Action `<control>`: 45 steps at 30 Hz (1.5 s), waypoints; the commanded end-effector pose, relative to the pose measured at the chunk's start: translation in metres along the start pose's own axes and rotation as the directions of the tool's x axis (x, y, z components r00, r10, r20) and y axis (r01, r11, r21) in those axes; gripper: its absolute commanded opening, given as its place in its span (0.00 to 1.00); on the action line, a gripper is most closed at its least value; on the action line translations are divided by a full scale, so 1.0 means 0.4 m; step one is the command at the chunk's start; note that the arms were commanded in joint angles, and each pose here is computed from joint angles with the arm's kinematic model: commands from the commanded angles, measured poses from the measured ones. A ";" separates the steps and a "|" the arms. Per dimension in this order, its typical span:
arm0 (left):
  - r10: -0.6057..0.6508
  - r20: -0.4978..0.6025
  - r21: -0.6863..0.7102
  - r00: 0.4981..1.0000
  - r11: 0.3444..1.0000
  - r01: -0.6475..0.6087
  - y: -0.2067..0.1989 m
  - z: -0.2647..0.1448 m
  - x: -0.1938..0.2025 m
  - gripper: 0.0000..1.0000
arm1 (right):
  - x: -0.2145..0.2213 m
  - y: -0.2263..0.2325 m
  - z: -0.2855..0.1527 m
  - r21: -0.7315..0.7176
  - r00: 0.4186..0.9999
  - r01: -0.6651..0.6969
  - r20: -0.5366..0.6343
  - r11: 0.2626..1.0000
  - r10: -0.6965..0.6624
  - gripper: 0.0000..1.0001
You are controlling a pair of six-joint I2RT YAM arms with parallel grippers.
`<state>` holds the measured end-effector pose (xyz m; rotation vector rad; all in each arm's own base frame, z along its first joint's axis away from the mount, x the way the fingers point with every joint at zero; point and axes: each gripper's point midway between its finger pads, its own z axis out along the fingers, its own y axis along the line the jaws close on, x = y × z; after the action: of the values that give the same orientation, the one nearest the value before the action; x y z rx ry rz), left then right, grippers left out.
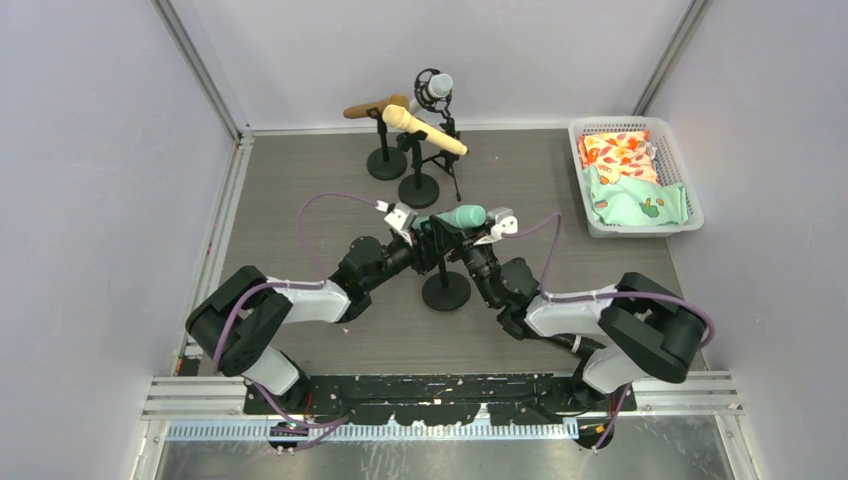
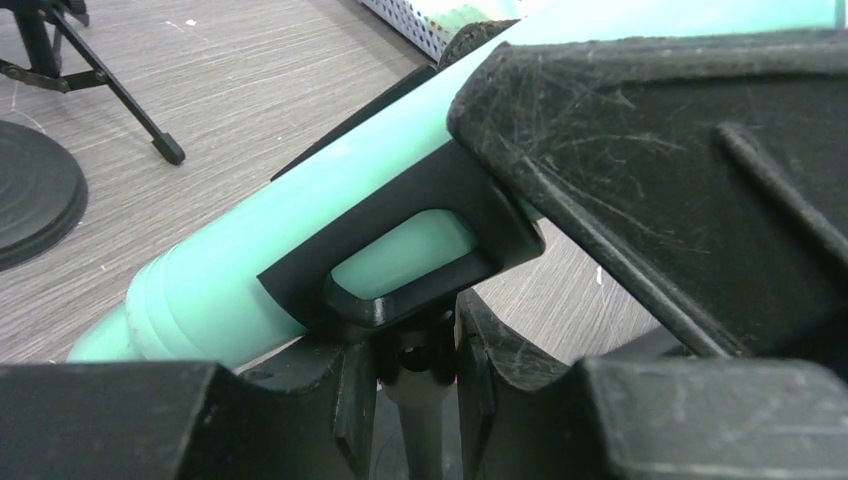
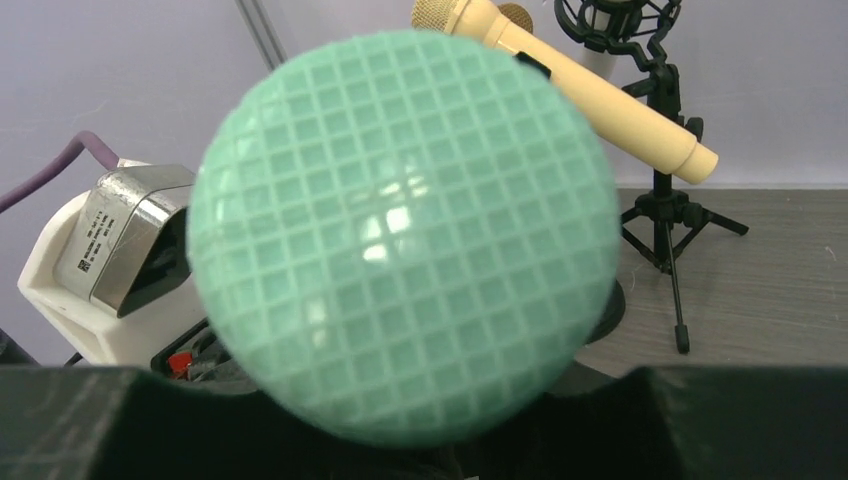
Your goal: Attach the microphones to the stand
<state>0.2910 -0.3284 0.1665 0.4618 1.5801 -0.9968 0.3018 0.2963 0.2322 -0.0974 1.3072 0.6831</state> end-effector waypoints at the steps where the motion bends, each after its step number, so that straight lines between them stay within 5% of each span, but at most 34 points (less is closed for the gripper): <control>1: 0.105 0.155 0.171 0.982 0.976 -0.132 -0.131 -0.005 -0.134 0.00 | 0.231 -0.033 -0.156 -0.045 0.901 0.105 -0.419 0.993 -0.114 0.49; 14: 0.151 0.150 0.105 0.977 0.980 -0.167 -0.101 -0.019 -0.128 0.00 | -0.106 -0.024 -0.200 0.005 0.968 0.004 -0.251 1.000 -0.003 0.86; 21: 0.192 0.172 0.162 0.966 0.962 -0.220 -0.123 -0.030 -0.124 0.00 | -0.222 -0.008 -0.259 -0.006 0.952 -0.059 -0.302 0.998 0.054 0.87; 28: 0.245 0.167 0.206 0.955 0.939 -0.276 -0.137 -0.039 -0.104 0.00 | -0.280 0.053 -0.265 -0.026 0.875 -0.072 -0.481 0.997 0.051 0.87; 45: 0.284 0.157 0.199 0.946 0.929 -0.311 -0.136 -0.056 -0.105 0.00 | -0.210 0.058 -0.228 0.055 0.765 0.001 -0.643 0.998 0.034 0.86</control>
<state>0.2512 -0.3293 0.1693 0.7789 1.4445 -0.9319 0.2045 0.2365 0.2723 -0.3160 2.0203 0.6052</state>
